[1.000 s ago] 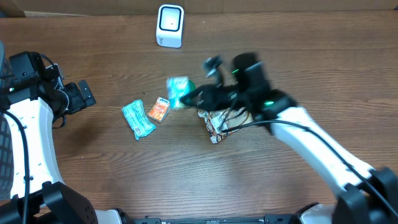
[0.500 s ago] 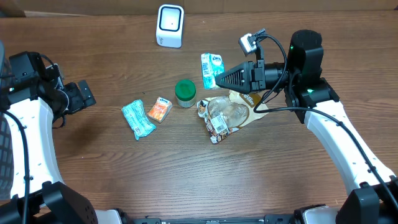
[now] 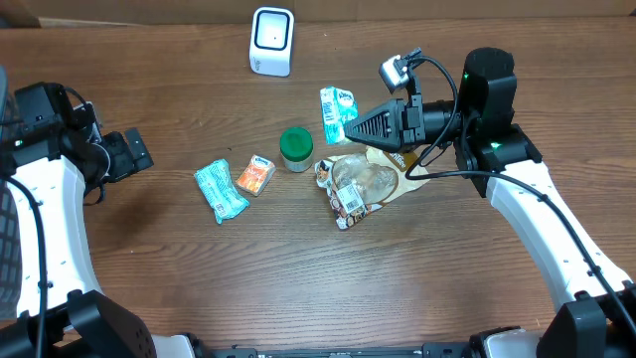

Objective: Scan the item barcode
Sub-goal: 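Lift the Kleenex pack with the right gripper toward the scanner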

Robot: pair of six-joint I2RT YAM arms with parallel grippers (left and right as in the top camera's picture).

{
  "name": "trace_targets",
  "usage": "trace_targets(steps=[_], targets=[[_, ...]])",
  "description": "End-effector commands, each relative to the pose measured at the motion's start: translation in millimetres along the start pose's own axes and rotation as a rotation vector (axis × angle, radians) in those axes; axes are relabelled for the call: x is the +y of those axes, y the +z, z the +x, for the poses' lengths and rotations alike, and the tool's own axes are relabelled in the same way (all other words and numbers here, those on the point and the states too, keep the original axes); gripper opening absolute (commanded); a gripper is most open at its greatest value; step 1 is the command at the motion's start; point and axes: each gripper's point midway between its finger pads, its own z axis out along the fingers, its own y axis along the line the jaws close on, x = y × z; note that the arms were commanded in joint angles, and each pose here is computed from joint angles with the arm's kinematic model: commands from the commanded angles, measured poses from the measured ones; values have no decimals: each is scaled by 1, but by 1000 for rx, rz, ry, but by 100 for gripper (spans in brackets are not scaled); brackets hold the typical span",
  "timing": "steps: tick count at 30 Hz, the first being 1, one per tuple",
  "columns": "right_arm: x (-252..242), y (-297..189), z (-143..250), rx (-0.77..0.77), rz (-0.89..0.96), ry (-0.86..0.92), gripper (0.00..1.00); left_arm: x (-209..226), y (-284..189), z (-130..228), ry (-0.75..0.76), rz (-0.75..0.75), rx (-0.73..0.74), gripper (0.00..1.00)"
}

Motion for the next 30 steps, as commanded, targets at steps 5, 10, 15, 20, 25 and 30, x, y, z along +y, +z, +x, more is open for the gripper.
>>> trace_targets(steps=[5, 10, 15, 20, 25, 30], targets=[[0, 9, -2, -15, 17, -22, 4, 1, -3, -6, 24, -3, -15, 100], [-11, 11, -3, -39, 57, -31, 4, 1, -3, -6, 23, -3, -15, 99], [-48, 9, -4, -111, 207, 35, 4, 1, -3, -6, 23, -3, -15, 100], [-55, 10, -8, -142, 266, 49, 4, 1, -3, -6, 23, -3, -15, 100], [-55, 7, -24, -168, 528, 2, 4, 1, -3, -6, 23, -3, -15, 100], [-53, 2, -56, -163, 850, -98, 4, 1, -3, -6, 23, -3, -15, 100]])
